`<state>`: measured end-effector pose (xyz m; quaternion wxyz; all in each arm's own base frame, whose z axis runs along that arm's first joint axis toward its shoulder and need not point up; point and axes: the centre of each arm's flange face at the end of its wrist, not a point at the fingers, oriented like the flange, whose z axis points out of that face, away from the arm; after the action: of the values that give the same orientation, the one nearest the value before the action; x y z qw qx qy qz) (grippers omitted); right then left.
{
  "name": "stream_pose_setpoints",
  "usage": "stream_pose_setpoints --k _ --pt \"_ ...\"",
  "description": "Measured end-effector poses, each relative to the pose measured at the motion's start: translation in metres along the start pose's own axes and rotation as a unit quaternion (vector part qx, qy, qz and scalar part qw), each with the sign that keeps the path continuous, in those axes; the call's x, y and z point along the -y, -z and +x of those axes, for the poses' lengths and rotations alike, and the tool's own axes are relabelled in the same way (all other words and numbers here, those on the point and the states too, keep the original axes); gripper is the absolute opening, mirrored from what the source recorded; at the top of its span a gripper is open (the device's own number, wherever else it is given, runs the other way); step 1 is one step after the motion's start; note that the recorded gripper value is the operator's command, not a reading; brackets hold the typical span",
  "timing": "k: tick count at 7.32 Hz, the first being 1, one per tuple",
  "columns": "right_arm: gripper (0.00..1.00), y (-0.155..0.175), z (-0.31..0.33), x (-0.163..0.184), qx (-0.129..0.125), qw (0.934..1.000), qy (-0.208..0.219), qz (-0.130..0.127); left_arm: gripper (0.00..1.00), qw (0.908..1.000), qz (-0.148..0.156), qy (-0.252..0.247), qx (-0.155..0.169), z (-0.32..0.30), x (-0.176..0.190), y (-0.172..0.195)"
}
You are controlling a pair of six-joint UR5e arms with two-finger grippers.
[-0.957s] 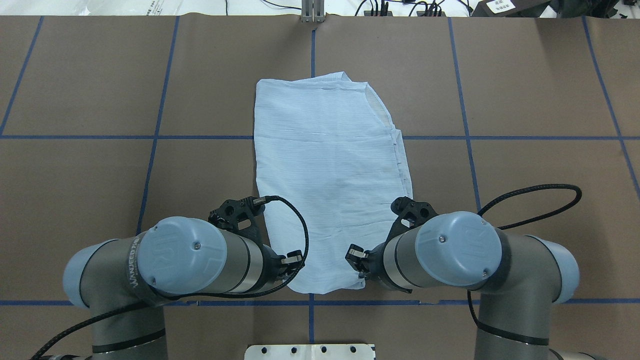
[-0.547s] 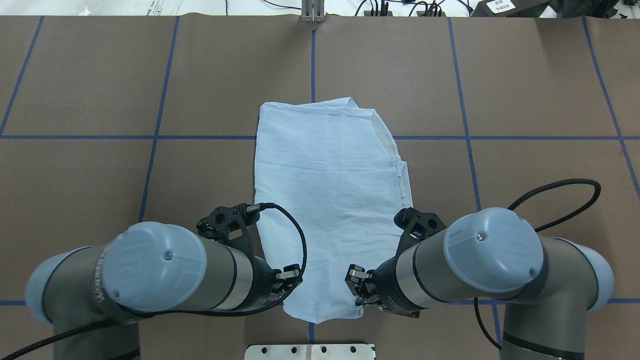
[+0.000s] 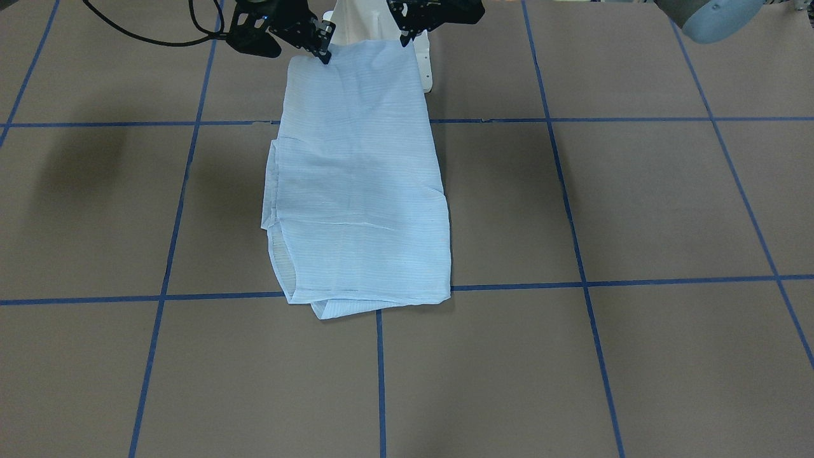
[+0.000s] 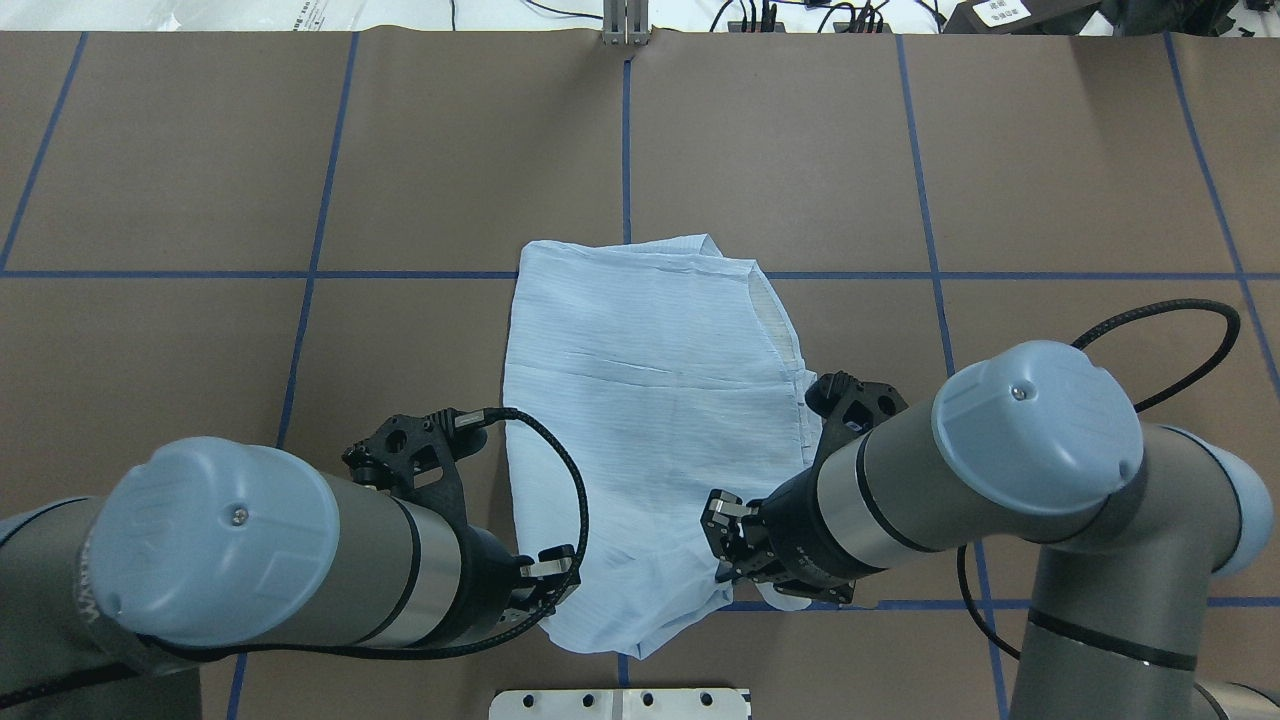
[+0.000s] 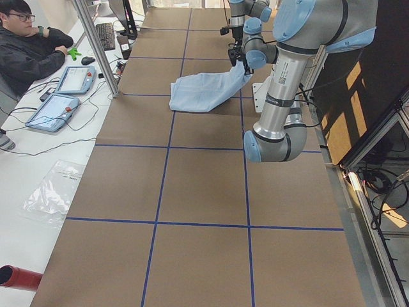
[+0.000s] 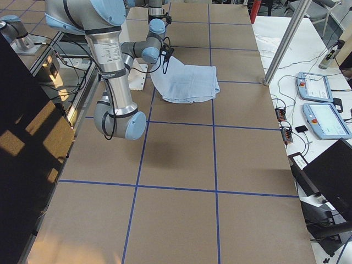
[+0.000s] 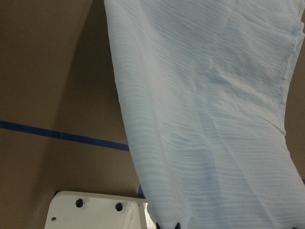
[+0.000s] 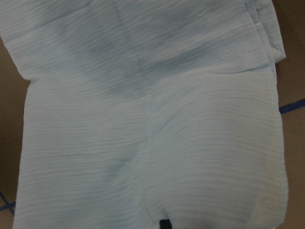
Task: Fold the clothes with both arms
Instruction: 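Fold the lifted edge over the shirt toward the far edge with both grippers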
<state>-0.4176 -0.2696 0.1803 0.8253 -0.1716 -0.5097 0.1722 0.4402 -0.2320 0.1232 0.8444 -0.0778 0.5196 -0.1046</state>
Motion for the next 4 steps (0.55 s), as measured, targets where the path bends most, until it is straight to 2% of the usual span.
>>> stream_pose_setpoints --k 2,4 --pt "0.00 0.006 -0.027 0.046 0.011 0.9991 -0.011 0.040 0.00 0.9992 0.038 -0.009 0.002 0.002 0.050 -0.009" --pt "0.00 -0.008 -0.065 0.088 0.008 0.9972 -0.022 0.071 0.00 0.9976 0.069 -0.005 -0.011 0.004 0.095 -0.018"
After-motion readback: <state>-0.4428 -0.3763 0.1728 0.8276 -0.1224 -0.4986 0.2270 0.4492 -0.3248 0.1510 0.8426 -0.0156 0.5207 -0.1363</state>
